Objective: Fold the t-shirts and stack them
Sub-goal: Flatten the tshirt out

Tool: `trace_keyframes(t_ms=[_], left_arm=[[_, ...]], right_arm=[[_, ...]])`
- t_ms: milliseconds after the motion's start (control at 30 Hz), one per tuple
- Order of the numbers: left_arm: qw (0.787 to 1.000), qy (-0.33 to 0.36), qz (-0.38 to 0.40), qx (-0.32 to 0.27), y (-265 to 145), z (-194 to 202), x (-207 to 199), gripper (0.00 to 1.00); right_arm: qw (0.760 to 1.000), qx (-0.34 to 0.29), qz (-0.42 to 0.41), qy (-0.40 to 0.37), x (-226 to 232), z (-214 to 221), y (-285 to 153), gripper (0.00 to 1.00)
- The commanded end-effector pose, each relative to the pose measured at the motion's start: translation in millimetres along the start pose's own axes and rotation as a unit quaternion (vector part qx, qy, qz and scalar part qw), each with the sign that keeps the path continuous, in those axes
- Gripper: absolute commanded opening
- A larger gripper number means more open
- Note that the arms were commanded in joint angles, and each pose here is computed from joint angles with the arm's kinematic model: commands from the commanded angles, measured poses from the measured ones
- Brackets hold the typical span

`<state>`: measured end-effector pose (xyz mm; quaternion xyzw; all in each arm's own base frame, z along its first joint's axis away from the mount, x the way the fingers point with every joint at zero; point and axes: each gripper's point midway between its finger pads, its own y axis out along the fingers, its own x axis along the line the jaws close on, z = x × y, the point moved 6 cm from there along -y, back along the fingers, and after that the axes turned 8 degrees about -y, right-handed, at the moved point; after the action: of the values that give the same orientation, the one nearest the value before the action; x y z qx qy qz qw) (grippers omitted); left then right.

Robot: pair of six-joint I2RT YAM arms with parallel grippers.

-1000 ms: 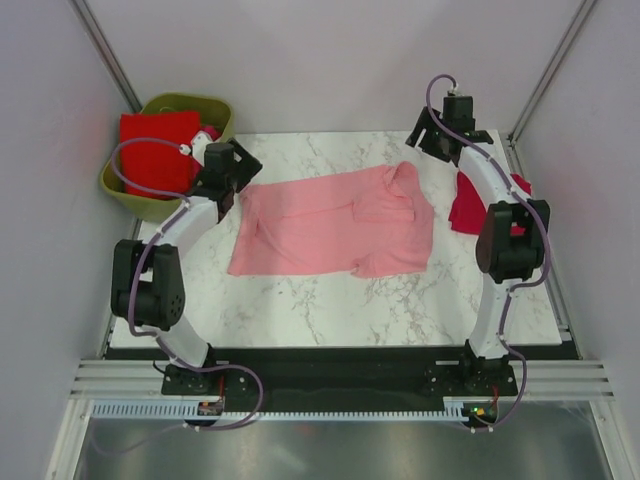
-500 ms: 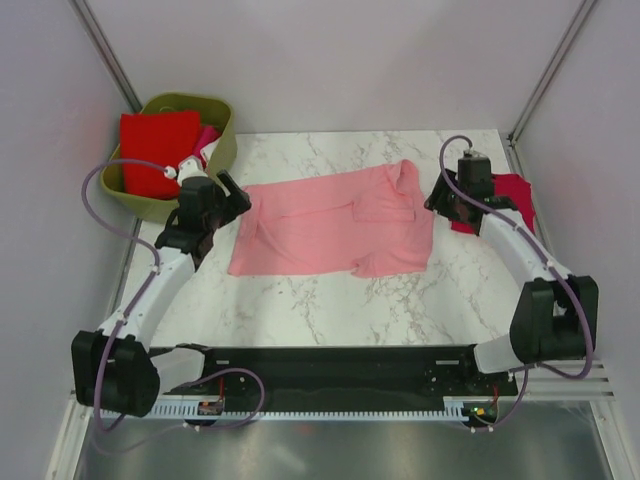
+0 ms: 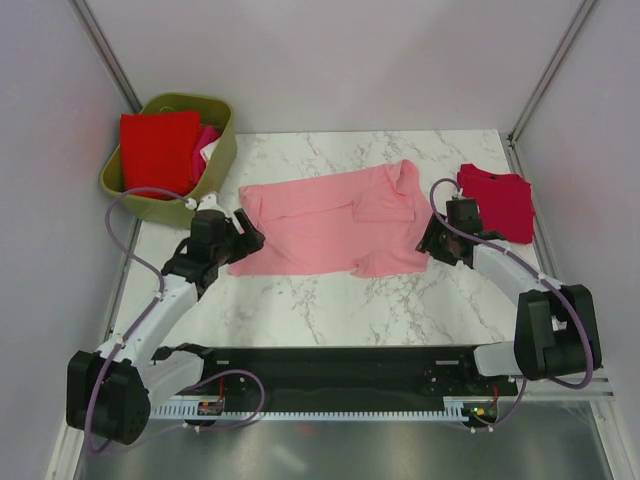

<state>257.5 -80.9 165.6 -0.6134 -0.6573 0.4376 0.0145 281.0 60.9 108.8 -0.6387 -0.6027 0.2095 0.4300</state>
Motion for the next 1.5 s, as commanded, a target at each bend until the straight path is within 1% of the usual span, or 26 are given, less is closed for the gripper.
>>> trace_keyframes(t_ms=[0, 167, 400, 467, 500, 533, 567, 600, 633, 667, 700, 733, 767, 867, 900, 967, 1000, 1033, 1100, 1133, 1167, 1200, 1267, 1400, 1467], left_arm=[[0.998, 0.017, 0.060, 0.005, -7.8, 7.1, -27.9, 0.83], [0.997, 0.020, 0.068, 0.005, -13.7, 11.2, -31.5, 0.84], [0.997, 0.026, 0.076, -0.014, -27.2, 5.4, -31.1, 0.84], [0.996, 0.027, 0.079, -0.017, -29.8, 4.3, -31.6, 0.85], [0.996, 0.029, 0.078, -0.016, -30.3, 4.5, -31.1, 0.85], [0.996, 0.030, 0.078, -0.016, -30.7, 4.5, -30.9, 0.85], [0.996, 0.031, 0.079, -0.016, -30.6, 4.5, -31.5, 0.85], [0.996, 0.031, 0.078, -0.014, -30.3, 4.8, -31.5, 0.85], [0.996, 0.031, 0.079, -0.015, -30.0, 3.9, -32.1, 0.85], [0.997, 0.031, 0.075, -0.010, -27.8, 5.3, -31.5, 0.85], [0.997, 0.032, 0.076, -0.008, -26.9, 5.2, -32.8, 0.85], [0.997, 0.031, 0.074, -0.008, -25.2, 4.5, -32.8, 0.85], [0.997, 0.032, 0.071, -0.005, -23.3, 5.0, -32.7, 0.85], [0.997, 0.034, 0.065, -0.001, -14.5, 5.4, -34.2, 0.85], [0.998, 0.034, 0.060, 0.005, -9.6, 7.1, -33.7, 0.86], [0.997, 0.034, 0.063, 0.005, -5.3, 6.1, -36.1, 0.86], [0.997, 0.034, 0.062, 0.007, -2.6, 6.2, -36.4, 0.86], [0.998, 0.035, 0.059, 0.011, 1.3, 7.5, -36.3, 0.86], [0.997, 0.037, 0.065, 0.013, 4.9, 7.3, -39.9, 0.86], [0.997, 0.038, 0.062, 0.017, 8.6, 8.6, -39.5, 0.86], [0.997, 0.038, 0.064, 0.016, 9.8, 6.9, -41.0, 0.86], [0.997, 0.039, 0.066, 0.019, 11.0, 7.2, -41.9, 0.86], [0.997, 0.042, 0.066, 0.024, 13.5, 8.3, -42.8, 0.86], [0.996, 0.048, 0.069, 0.023, 13.3, 8.4, -43.3, 0.86], [0.995, 0.050, 0.077, 0.022, 10.2, 8.0, -45.8, 0.86]], right_arm=[[0.999, -0.004, -0.030, 0.018, 9.3, 0.1, 10.2, 0.60], [0.999, 0.003, -0.037, 0.028, 6.5, 13.0, 18.4, 0.57], [0.998, 0.020, -0.039, 0.049, 5.6, 23.3, 26.3, 0.55], [0.997, 0.020, -0.047, 0.059, 8.7, 21.8, 24.9, 0.51], [0.997, 0.018, -0.051, 0.062, 10.5, 20.1, 23.5, 0.47], [0.996, 0.013, -0.058, 0.065, 13.0, 17.1, 20.2, 0.36], [0.996, 0.008, -0.061, 0.070, 14.6, 13.6, 18.0, 0.31], [0.995, -0.001, -0.065, 0.070, 18.3, 6.2, 14.6, 0.29], [0.995, -0.008, -0.069, 0.071, 21.0, 0.6, 10.7, 0.21], [0.995, -0.008, -0.069, 0.073, 22.5, -2.6, 8.9, 0.17], [0.994, -0.019, -0.076, 0.075, 27.7, -13.4, 5.1, 0.11], [0.994, -0.018, -0.079, 0.076, 30.0, -17.1, 5.8, 0.00], [0.993, -0.018, -0.082, 0.078, 32.6, -21.2, 5.8, 0.00], [0.991, -0.012, -0.101, 0.085, 45.5, -39.0, 13.0, 0.00], [0.990, -0.018, -0.113, 0.086, 52.8, -51.3, 12.4, 0.00], [0.990, -0.009, -0.109, 0.094, 55.8, -57.0, 25.9, 0.00], [0.989, -0.018, -0.116, 0.094, 62.0, -69.1, 27.2, 0.01], [0.989, -0.006, -0.114, 0.096, 62.3, -69.6, 38.3, 0.07], [0.988, -0.013, -0.122, 0.095, 70.3, -85.9, 44.3, 0.13], [0.989, -0.003, -0.118, 0.093, 69.8, -84.9, 56.0, 0.29], [0.989, -0.005, -0.119, 0.087, 71.8, -88.7, 58.4, 0.44], [0.989, -0.008, -0.122, 0.083, 73.8, -94.6, 61.7, 0.52], [0.990, -0.014, -0.121, 0.068, 73.4, -97.2, 59.8, 0.55], [0.994, -0.019, -0.099, 0.045, 60.6, -84.2, 52.4, 0.55], [0.995, -0.030, -0.084, 0.035, 54.3, -80.7, 41.4, 0.55]])
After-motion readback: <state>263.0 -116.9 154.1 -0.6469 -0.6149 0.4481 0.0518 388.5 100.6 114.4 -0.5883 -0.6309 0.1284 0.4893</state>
